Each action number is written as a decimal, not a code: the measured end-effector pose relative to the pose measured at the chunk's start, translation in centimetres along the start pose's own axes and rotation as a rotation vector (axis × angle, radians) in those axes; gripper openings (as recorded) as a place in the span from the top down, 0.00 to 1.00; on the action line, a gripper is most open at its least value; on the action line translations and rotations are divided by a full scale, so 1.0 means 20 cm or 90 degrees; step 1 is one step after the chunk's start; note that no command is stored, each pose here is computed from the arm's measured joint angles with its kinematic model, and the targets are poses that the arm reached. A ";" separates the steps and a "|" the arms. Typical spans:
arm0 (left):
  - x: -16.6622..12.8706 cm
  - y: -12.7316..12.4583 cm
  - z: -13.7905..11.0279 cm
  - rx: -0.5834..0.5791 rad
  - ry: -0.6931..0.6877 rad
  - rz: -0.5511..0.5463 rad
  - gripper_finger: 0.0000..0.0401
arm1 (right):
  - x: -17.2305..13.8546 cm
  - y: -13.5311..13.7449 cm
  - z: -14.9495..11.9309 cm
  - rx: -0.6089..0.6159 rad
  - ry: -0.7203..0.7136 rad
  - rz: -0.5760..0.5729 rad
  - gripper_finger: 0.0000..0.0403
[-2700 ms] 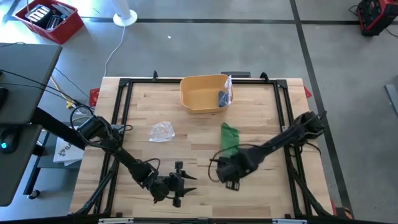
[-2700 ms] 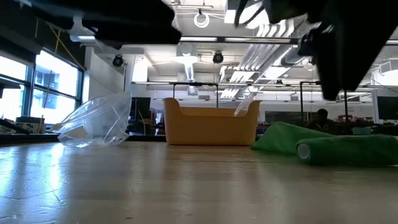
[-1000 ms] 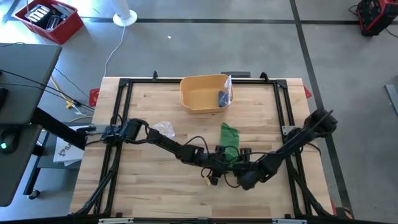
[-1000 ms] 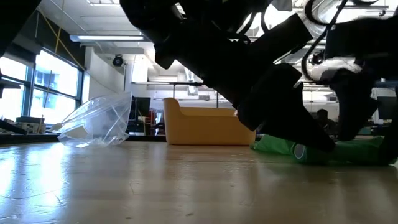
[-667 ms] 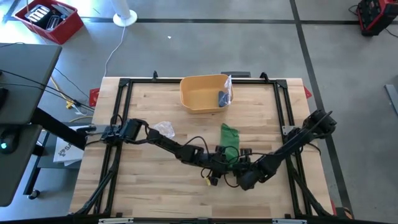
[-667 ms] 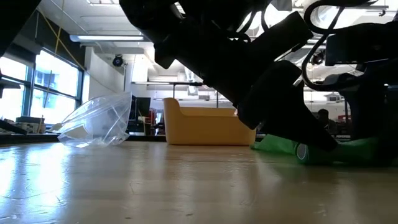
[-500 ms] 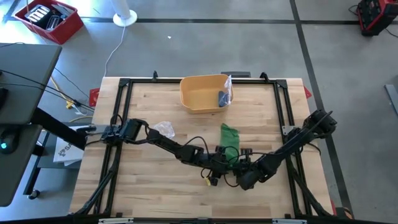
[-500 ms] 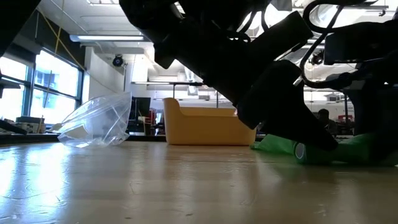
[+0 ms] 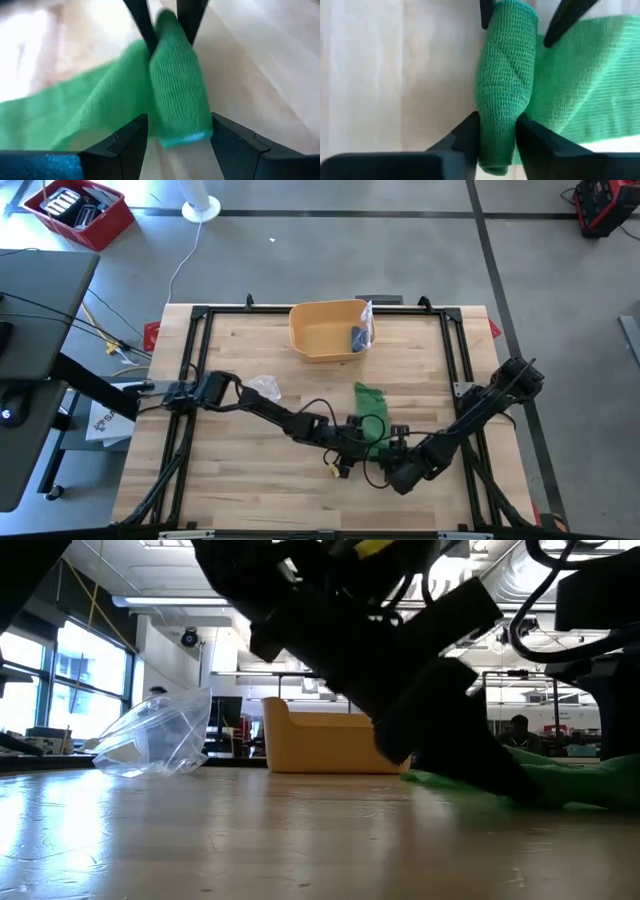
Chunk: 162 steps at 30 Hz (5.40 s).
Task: Roll bandage
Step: Roll the green bandage
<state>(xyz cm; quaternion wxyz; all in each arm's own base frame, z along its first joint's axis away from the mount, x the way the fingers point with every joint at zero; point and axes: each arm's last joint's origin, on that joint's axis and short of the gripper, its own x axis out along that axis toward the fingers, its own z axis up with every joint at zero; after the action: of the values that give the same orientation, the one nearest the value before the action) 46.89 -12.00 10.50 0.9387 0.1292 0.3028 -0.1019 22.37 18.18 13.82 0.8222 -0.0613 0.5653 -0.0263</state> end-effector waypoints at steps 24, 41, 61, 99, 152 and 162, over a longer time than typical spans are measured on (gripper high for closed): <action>0.03 -0.07 -0.04 -0.004 0.009 -0.011 0.75 | 0.09 0.03 0.06 0.100 -0.073 -0.005 0.44; -0.12 -0.11 -0.01 0.094 0.143 0.018 0.74 | 0.08 0.03 0.06 0.105 -0.067 0.012 0.77; -0.28 -0.47 0.06 0.071 0.135 -0.013 0.71 | 0.02 0.15 -0.04 0.103 -0.082 0.022 0.81; -0.47 -0.51 0.35 0.112 -0.229 0.202 0.71 | -0.37 0.16 0.04 0.055 -0.383 0.032 0.85; -0.46 -0.47 0.35 0.015 -0.244 0.233 0.71 | -0.42 0.09 0.06 0.100 -0.388 0.029 0.85; -0.47 -0.49 0.35 -0.001 -0.241 0.264 0.71 | -0.42 0.10 0.06 0.105 -0.397 0.029 0.85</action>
<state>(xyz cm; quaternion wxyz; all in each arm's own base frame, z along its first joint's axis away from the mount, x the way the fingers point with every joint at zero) 40.55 -22.27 19.72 0.9795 0.1661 0.0894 0.0705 20.39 21.17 21.79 0.9583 0.0132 0.2834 -0.0333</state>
